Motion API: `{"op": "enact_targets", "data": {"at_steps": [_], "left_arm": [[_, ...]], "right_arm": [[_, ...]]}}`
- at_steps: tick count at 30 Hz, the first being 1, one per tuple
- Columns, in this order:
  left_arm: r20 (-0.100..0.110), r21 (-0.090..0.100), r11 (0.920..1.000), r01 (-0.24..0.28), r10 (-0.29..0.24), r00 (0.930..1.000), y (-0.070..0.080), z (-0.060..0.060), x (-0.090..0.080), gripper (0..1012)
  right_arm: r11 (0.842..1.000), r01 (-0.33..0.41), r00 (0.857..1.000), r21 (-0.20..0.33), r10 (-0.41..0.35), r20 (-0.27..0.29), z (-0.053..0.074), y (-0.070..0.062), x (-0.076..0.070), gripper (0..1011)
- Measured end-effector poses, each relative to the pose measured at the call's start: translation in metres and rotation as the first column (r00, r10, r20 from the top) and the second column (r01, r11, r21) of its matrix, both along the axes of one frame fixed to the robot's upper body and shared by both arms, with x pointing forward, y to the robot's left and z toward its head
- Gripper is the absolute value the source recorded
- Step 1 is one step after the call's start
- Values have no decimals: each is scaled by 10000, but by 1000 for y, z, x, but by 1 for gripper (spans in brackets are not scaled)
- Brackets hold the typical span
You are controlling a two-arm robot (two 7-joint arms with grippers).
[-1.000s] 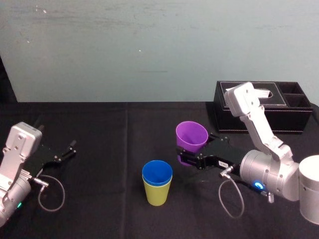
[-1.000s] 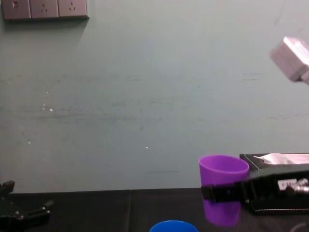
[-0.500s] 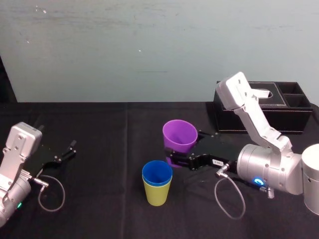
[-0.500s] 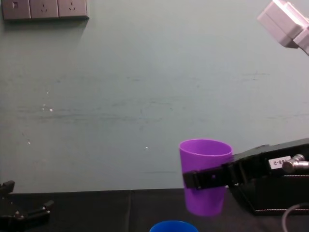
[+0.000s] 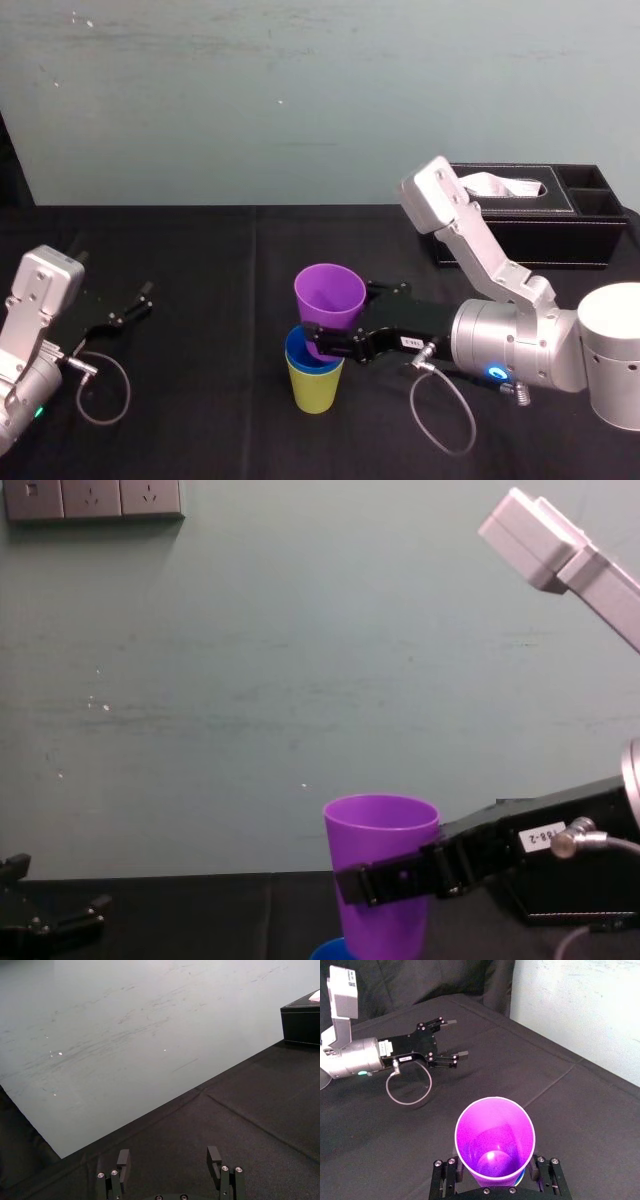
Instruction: Stack the three plastic cups sequentially using one hand.
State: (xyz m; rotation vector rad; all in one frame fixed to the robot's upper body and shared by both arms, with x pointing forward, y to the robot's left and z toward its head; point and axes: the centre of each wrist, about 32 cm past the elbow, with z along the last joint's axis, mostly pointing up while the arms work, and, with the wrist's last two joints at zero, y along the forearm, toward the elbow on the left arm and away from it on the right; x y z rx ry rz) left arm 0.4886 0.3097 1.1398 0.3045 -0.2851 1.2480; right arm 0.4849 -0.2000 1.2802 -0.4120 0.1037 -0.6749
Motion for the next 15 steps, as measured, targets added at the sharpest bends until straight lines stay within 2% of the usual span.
{"op": "enact_targets", "data": {"at_steps": [15], "left_arm": [[1, 0, 10000, 0, 0, 10000, 0, 0, 0, 1000]], "right_arm": [[9997, -39, 9996, -249, 31, -283, -9, 8, 10, 726]]}}
